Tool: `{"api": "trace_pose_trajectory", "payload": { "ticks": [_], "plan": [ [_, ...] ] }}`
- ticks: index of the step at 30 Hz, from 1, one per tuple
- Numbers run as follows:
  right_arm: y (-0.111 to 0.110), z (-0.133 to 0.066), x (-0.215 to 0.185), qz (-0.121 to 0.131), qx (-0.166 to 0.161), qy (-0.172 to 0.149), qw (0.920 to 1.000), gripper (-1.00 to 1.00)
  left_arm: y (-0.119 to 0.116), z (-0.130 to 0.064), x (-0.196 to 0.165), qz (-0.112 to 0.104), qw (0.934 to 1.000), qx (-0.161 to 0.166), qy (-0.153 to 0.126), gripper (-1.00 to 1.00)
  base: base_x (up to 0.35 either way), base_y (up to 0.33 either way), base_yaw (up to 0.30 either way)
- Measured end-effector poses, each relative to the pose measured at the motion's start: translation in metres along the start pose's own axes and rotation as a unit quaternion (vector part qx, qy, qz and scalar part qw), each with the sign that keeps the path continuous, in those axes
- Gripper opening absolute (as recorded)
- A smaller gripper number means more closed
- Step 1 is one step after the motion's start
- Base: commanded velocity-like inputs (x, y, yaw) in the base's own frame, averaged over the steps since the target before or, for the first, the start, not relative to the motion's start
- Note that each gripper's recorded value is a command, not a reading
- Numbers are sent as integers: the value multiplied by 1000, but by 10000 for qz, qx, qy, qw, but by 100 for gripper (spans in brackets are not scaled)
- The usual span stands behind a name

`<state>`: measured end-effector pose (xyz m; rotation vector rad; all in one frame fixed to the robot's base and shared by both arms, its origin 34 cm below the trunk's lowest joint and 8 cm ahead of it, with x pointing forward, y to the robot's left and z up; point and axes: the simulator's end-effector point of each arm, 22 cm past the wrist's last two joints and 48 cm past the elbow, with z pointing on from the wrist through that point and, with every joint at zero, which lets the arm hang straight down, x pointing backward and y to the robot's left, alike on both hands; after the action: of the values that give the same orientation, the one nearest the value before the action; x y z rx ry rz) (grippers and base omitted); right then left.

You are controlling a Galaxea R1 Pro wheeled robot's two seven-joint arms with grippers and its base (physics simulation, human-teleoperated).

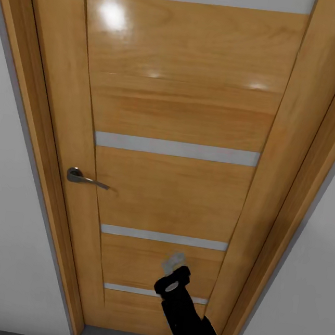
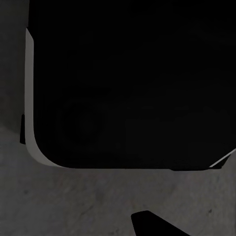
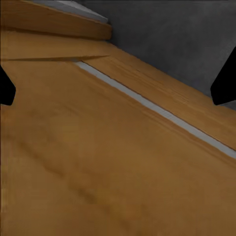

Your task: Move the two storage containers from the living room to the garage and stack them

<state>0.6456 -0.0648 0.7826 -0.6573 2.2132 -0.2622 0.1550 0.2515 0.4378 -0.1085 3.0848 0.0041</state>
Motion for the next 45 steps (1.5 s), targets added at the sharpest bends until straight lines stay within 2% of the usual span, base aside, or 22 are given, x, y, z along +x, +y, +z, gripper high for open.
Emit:
{"api": "trace_pose_trajectory", "payload": {
  "ticks": [4, 10, 11, 13, 15, 16, 19, 21, 25, 27, 33, 45],
  "plan": [
    [-12, -57, -78, 32, 90, -824, 9966, 100, 0, 0, 0, 0, 10000, 0, -2, 100, 0, 0, 0],
    [-16, -89, -136, -179, 168, -1513, 9882, 100, 0, 0, 0, 0, 10000, 0, -2, 100, 0, 0, 0],
    [-17, -94, -150, -210, 192, -1708, 9849, 100, 0, 0, 0, 0, 10000, 0, -2, 100, 0, 0, 0],
    [-21, -106, -192, -205, 232, -2491, 9680, 100, 0, 0, 0, 0, 10000, 0, -2, 100, 0, 0, 0],
    [-21, -107, -206, -194, 233, -2797, 9596, 100, 0, 0, 0, 0, 10000, 0, -2, 100, 0, 0, 0],
    [-19, -105, -214, -196, 223, -3047, 9520, 100, 0, 0, 0, 0, 10000, 1, -1, 100, 0, 0, 0],
    [-14, -94, -221, -244, 200, -3371, 9409, 100, -1, 0, 0, 0, 10000, 4, -1, 100, 0, 0, 0],
    [-13, -80, -222, -328, 209, -3447, 9379, 100, -1, 0, 0, 0, 10000, 8, -1, 100, 0, 0, 0],
    [-19, -56, -224, -530, 284, -3445, 9369, 100, -1, 0, 0, 1, 10000, 14, -3, 100, 56, 0, 0],
    [-22, -49, -225, -560, 293, -3480, 9354, 100, -1, 0, 0, 1, 10000, 17, -3, 100, 144, 0, 0],
    [-25, -45, -229, -516, 268, -3718, 9265, 100, -1, 0, 0, 3, 10000, 26, -5, 100, 231, 0, 0],
    [-44, -25, -212, -289, 358, -3594, 9320, 100, 0, 0, 0, 14, 10000, 24, -7, 100, 309, 0, 0]
  ]
}}
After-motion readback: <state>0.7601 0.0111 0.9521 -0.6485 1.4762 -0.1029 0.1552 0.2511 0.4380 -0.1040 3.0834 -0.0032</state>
